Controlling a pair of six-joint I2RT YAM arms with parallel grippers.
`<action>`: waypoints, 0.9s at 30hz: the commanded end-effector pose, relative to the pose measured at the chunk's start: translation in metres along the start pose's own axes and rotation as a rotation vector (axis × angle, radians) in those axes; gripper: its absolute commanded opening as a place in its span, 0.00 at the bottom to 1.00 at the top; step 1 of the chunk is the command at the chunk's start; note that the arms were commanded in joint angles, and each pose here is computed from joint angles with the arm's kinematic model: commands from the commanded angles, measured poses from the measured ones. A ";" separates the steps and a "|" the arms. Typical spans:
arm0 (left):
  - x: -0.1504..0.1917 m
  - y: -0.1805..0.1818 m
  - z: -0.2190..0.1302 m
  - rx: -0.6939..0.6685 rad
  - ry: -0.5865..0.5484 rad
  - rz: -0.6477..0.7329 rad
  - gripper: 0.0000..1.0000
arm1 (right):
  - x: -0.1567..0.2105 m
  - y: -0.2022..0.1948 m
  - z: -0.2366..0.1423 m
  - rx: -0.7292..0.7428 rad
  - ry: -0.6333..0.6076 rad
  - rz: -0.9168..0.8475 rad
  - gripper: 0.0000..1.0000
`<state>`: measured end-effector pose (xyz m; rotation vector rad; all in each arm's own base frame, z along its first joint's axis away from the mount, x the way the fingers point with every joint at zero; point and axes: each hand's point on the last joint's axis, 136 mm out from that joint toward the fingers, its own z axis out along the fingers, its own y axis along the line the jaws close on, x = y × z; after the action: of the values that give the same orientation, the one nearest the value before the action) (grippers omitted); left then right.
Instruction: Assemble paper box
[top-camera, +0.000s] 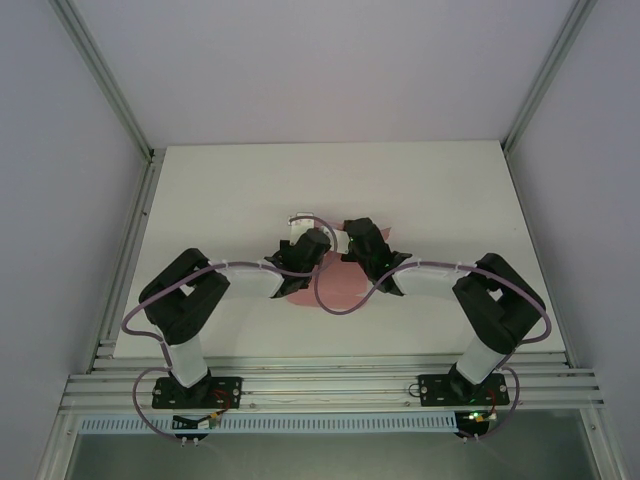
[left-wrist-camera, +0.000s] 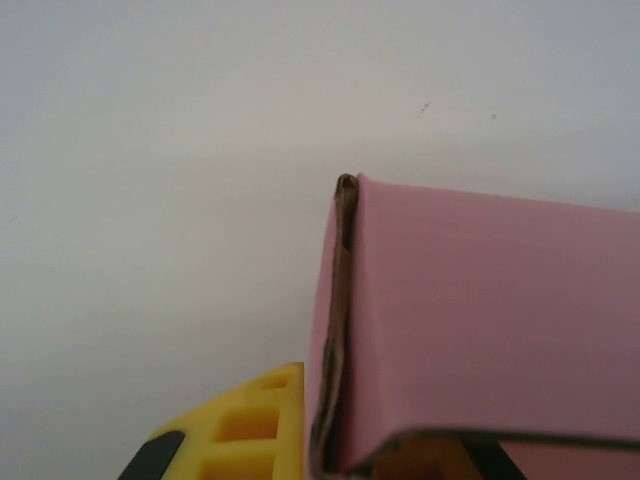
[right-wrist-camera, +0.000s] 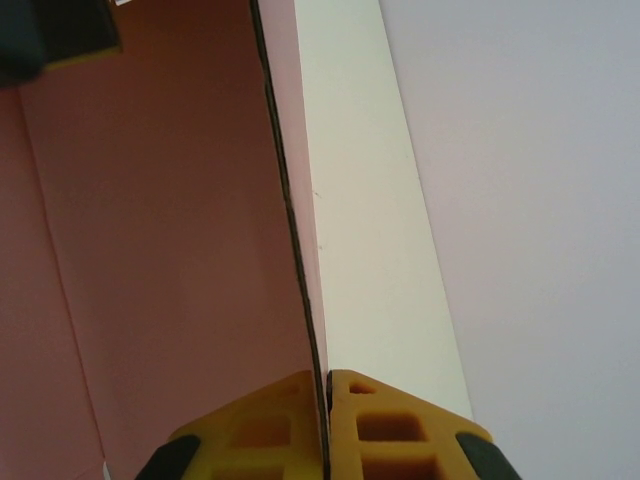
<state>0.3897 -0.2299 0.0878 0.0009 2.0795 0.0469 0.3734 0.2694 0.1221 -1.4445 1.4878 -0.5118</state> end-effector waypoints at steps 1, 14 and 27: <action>-0.007 0.051 0.010 -0.264 -0.037 -0.034 0.00 | 0.003 0.043 -0.006 -0.154 0.005 0.031 0.00; 0.003 0.034 0.005 -0.125 0.029 -0.019 0.23 | 0.000 0.031 0.002 -0.134 0.014 0.054 0.00; 0.025 0.033 0.015 -0.005 0.104 -0.043 0.36 | 0.001 0.035 -0.001 -0.167 0.013 0.058 0.00</action>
<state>0.3871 -0.2181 0.0705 -0.0174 2.1568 -0.0146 0.3703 0.2733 0.1170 -1.4776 1.5221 -0.4821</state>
